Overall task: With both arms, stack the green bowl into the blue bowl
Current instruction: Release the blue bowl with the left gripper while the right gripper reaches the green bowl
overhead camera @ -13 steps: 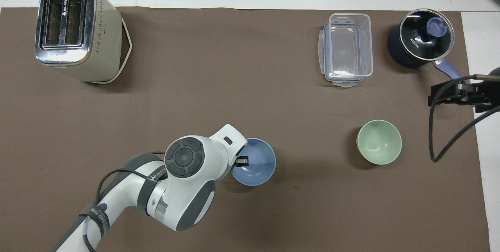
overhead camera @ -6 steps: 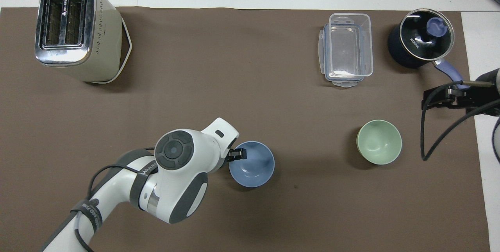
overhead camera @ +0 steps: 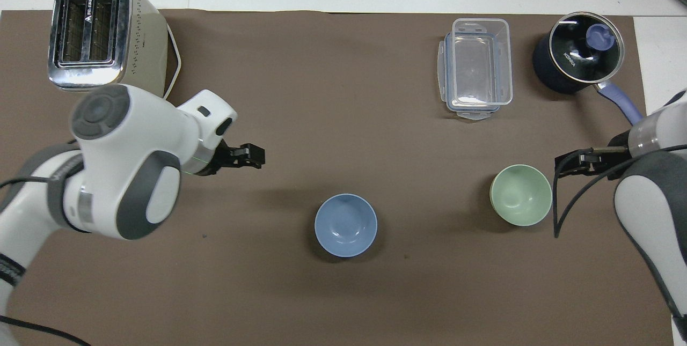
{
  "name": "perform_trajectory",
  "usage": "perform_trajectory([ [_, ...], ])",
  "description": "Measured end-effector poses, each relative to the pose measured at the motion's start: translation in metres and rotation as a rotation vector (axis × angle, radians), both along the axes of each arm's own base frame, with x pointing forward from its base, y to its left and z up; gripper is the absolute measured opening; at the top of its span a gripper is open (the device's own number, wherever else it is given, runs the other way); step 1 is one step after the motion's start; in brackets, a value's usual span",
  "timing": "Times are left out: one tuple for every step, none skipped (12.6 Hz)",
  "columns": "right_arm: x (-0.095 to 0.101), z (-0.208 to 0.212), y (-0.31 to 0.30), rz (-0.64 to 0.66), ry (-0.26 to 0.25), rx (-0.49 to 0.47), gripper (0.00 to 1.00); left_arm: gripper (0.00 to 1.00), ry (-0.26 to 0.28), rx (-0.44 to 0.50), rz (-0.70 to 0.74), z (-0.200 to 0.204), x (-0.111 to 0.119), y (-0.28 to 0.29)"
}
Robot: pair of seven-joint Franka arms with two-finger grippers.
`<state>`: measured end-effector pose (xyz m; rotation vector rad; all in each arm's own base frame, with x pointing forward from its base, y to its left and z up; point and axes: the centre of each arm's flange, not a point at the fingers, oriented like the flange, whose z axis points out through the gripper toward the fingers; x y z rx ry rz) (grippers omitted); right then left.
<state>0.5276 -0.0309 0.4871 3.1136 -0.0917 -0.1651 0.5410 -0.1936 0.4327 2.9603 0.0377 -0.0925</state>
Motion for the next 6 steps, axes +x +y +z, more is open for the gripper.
perform_trajectory([
  [-0.003,-0.018,-0.005,0.009,-0.006,0.002,1.0,1.0,-0.007,0.0,-0.011,0.013,0.012,0.029],
  [-0.007,-0.039,-0.009,0.022,-0.016,0.003,1.0,1.0,-0.01,-0.001,-0.023,0.027,0.021,0.055],
  [-0.012,-0.061,-0.011,0.031,-0.027,0.004,1.0,1.0,-0.013,0.005,-0.042,0.043,0.028,0.081],
  [-0.018,-0.082,-0.011,0.035,-0.037,0.005,1.0,1.0,-0.019,0.026,-0.067,0.06,0.033,0.102],
  [-0.024,-0.098,-0.011,0.035,-0.039,0.005,1.0,1.0,-0.026,0.053,-0.083,0.078,0.036,0.118],
  [-0.029,-0.111,-0.014,0.036,-0.039,0.006,1.0,1.0,-0.036,0.077,-0.089,0.095,0.038,0.13],
])
